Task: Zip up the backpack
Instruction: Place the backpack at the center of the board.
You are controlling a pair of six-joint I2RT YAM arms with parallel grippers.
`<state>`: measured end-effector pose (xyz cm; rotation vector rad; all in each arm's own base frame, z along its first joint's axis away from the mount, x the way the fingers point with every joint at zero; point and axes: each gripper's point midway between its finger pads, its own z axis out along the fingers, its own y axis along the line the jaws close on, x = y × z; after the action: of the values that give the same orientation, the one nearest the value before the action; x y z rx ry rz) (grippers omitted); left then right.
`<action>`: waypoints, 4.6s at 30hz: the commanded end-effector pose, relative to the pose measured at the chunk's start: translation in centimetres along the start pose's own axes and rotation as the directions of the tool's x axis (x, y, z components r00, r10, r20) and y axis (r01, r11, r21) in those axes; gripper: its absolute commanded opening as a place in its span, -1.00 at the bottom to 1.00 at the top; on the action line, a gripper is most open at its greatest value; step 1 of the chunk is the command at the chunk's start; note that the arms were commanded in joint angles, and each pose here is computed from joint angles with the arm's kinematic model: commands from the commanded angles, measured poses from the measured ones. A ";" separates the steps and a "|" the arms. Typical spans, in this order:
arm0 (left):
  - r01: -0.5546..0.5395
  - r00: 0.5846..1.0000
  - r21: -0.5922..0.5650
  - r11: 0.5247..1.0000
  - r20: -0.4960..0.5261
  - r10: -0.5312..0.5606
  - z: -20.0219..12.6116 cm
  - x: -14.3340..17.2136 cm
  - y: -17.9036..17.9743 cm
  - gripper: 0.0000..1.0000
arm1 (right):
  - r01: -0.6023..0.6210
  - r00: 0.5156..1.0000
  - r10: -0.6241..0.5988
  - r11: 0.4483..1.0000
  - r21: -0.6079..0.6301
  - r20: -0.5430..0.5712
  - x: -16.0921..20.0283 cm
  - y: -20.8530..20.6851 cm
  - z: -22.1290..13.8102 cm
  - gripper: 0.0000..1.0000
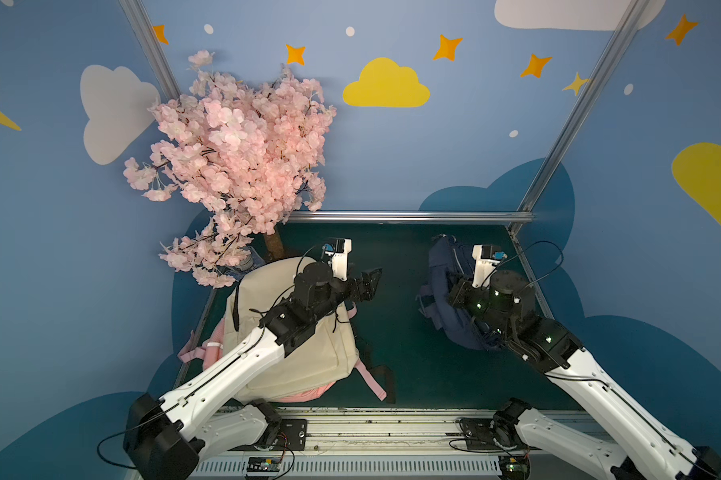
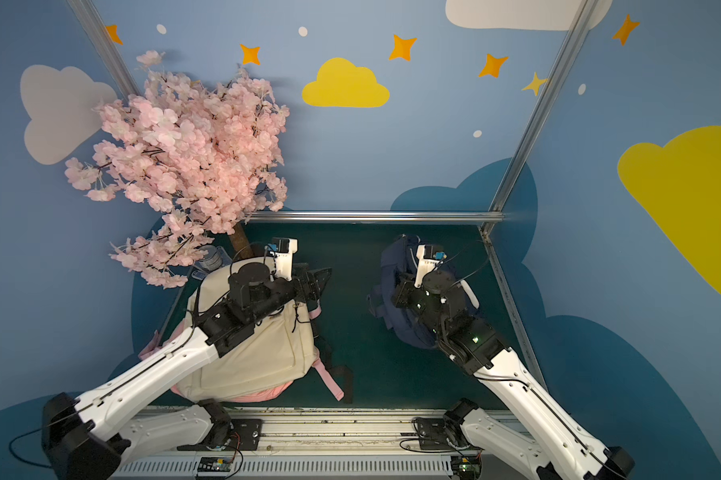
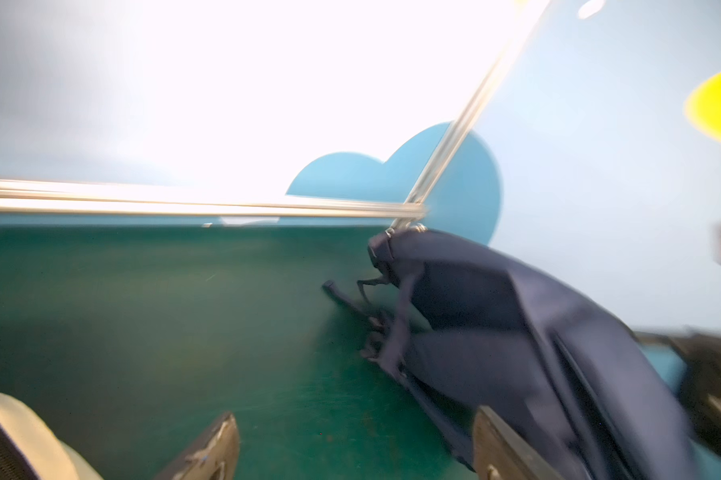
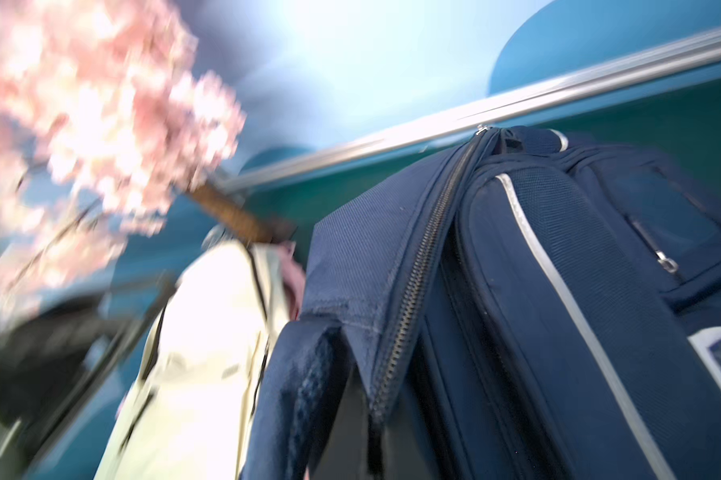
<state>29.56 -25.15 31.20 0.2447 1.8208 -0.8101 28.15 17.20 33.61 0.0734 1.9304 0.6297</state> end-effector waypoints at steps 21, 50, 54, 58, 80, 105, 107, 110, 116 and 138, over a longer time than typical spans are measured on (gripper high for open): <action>-0.262 0.943 0.448 0.855 0.305 0.129 1.7 2.5 -11.5 0.96 | -0.276 0.826 0.328 0.945 -0.179 0.458 -16.7 5.2 -6.2 -1.00; -0.204 0.964 0.374 0.905 0.236 0.120 0.7 2.9 -10.7 -0.70 | -0.283 0.766 0.271 0.956 -0.073 0.583 -17.1 2.5 -10.3 -1.00; -0.179 0.975 0.350 0.919 0.188 0.118 -0.6 0.4 -11.1 -0.83 | -0.257 0.775 0.192 0.966 0.022 0.603 -17.4 1.1 -11.8 -1.00; -0.129 0.991 0.311 0.942 0.070 0.113 0.7 -0.9 -10.6 -0.87 | -0.135 0.830 -0.012 0.966 0.222 0.558 -18.3 0.7 -11.1 -1.00; 0.059 0.928 -0.094 0.994 -0.363 -0.089 18.2 10.2 5.3 -0.95 | -0.034 0.999 0.031 0.916 0.401 0.014 -5.6 -13.1 6.4 0.11; 0.111 0.854 -0.134 0.985 -0.494 -0.163 31.6 19.9 3.9 -0.95 | -0.355 0.645 0.686 0.659 0.663 -0.336 23.0 -24.2 2.3 0.37; 0.107 0.856 -0.131 0.986 -0.493 -0.158 32.4 20.5 3.1 -0.95 | -0.377 0.620 0.727 0.605 0.701 -0.294 22.7 -25.9 1.7 0.41; 0.093 0.857 -0.126 0.988 -0.495 -0.144 33.6 21.2 1.7 -0.95 | -0.443 0.590 0.782 0.522 0.728 -0.202 22.0 -28.7 0.7 0.43; 0.122 0.861 -0.079 0.989 -0.487 -0.145 35.6 21.2 -1.1 -0.83 | -0.491 0.596 0.793 0.485 0.724 -0.127 18.8 -31.3 -2.2 0.44; -0.076 0.924 -0.241 0.968 -0.381 -0.022 9.4 4.0 2.0 0.95 | -0.175 0.883 0.225 0.972 0.156 -0.413 10.8 -11.3 0.9 0.48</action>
<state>36.00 -35.28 28.91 0.3305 2.1933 -0.7073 26.81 8.11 18.49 0.3704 2.3935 0.6341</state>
